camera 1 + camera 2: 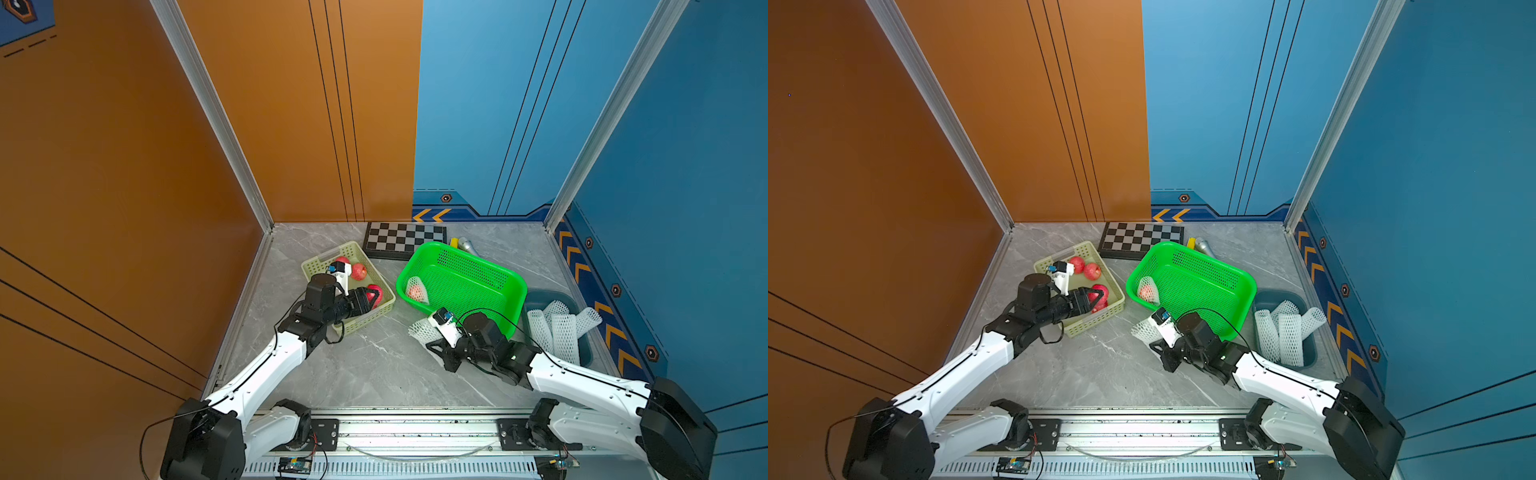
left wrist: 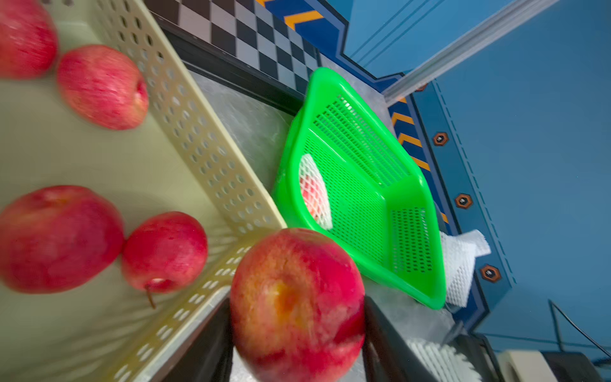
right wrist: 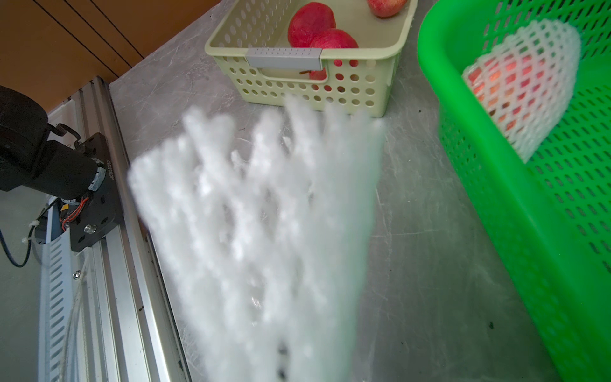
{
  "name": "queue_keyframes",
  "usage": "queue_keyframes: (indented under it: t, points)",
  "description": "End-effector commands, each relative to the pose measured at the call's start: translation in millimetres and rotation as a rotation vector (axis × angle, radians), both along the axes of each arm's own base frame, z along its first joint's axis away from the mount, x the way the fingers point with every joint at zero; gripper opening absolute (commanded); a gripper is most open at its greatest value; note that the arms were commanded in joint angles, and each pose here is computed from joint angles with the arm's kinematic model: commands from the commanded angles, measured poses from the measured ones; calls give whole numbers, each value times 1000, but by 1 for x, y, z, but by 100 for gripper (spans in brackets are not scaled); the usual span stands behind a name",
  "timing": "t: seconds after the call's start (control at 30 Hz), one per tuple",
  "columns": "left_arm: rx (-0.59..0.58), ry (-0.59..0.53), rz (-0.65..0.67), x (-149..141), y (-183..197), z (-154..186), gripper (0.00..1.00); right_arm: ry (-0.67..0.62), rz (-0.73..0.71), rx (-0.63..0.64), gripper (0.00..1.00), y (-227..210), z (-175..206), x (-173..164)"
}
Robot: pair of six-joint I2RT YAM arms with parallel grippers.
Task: Remove foam nets from apples
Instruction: Place the apple in the basket.
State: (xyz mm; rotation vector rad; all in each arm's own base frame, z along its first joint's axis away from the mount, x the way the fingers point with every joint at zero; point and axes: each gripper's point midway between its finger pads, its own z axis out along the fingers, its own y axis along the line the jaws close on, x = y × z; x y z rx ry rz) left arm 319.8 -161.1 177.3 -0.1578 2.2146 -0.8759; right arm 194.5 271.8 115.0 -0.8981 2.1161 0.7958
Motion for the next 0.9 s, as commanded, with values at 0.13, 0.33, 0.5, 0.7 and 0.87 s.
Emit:
queue_keyframes:
  t: [0.13,0.33,0.5,0.7,0.87]
  points:
    - [140,98,196,27,49,-29,78,4,-1,33,0,1,10,-1]
    - [119,111,177,31,48,-29,85,0,-9,31,0,-2,8,-2]
    - [90,84,129,29,44,-16,92,-4,-11,35,0,-1,9,0]
    - [-59,17,-110,14,5,14,92,-16,-37,39,0,-3,12,6]
    - [-195,-11,-367,-11,-44,39,90,3,-36,82,0,-3,22,11]
